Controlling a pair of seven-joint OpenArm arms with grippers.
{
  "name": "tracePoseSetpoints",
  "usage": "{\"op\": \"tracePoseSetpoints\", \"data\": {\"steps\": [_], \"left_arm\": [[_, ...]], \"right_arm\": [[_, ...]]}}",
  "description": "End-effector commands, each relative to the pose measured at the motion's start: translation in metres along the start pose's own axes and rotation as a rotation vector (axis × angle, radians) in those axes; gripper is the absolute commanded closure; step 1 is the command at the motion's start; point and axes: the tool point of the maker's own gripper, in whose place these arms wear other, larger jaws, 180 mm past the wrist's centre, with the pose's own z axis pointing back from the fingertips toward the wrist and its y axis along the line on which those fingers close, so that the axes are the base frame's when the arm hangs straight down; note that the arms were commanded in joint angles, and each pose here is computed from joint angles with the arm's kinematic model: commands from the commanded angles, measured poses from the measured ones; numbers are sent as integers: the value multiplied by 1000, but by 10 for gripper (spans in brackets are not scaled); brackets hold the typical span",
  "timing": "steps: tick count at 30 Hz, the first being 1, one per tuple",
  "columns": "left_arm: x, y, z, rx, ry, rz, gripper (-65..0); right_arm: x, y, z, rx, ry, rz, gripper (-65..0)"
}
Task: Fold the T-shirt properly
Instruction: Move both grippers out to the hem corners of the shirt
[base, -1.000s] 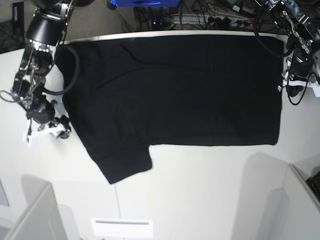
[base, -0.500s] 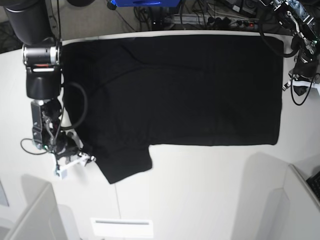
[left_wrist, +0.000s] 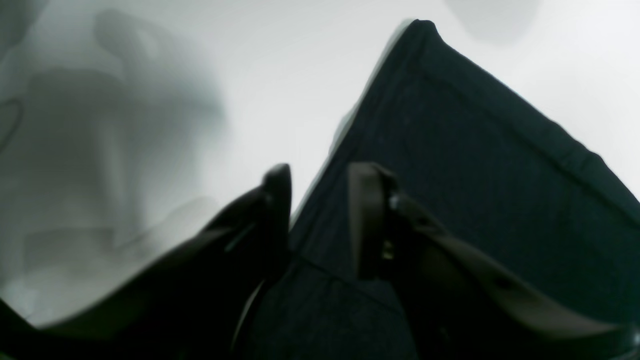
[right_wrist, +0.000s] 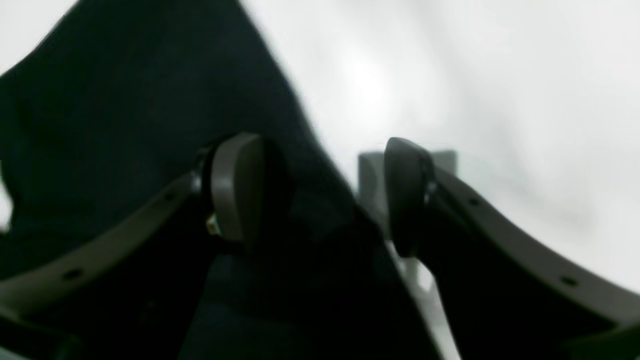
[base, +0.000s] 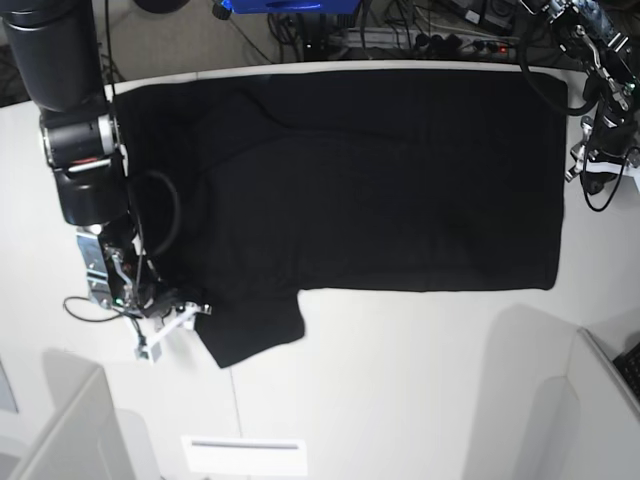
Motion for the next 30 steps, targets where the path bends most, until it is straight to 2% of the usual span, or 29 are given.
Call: {"op": "tracePoseSetpoints", "data": {"steps": [1,3,5,8,9,10,11,13,16,21,26,30], "left_arm": [[14,0,2,-1,-40,-13,-216],[17,0,-4,-7,-38,-9,-219],[19,3,-13,-7,-27,9,-222],[26,8,-28,-6,-15,37,-229],[30,9,-34,-9,-11,42,-247],[32,7,-39,-16,-5,39,-290],[36,5,-44,-21,0,23,-347],[44,-5,-55,-44,13,-3,-431],[50,-19,-72,-74,40,-12,-487],[62,-36,-108,-103,87,8,-487],[65,-61,-145,-53,76,-175,-487],[61,-62,-161,-32,97,-170,-487]], "right_arm": [[19,5,4,14,-29,7,-356],[14,6,3,16,-21,5,-351],[11,6,2,15,-17,5,-308],[11,7,2,17,-16,5,-170],[10,6,2,16,-15,4,-104],[10,6,2,16,-15,4,-38],[10,6,2,16,-15,4,0],[10,6,2,16,-13,4,0],[9,6,2,16,-12,4,0],[9,6,2,16,-12,4,0],[9,6,2,16,-12,4,0],[9,6,2,16,-12,4,0]]}}
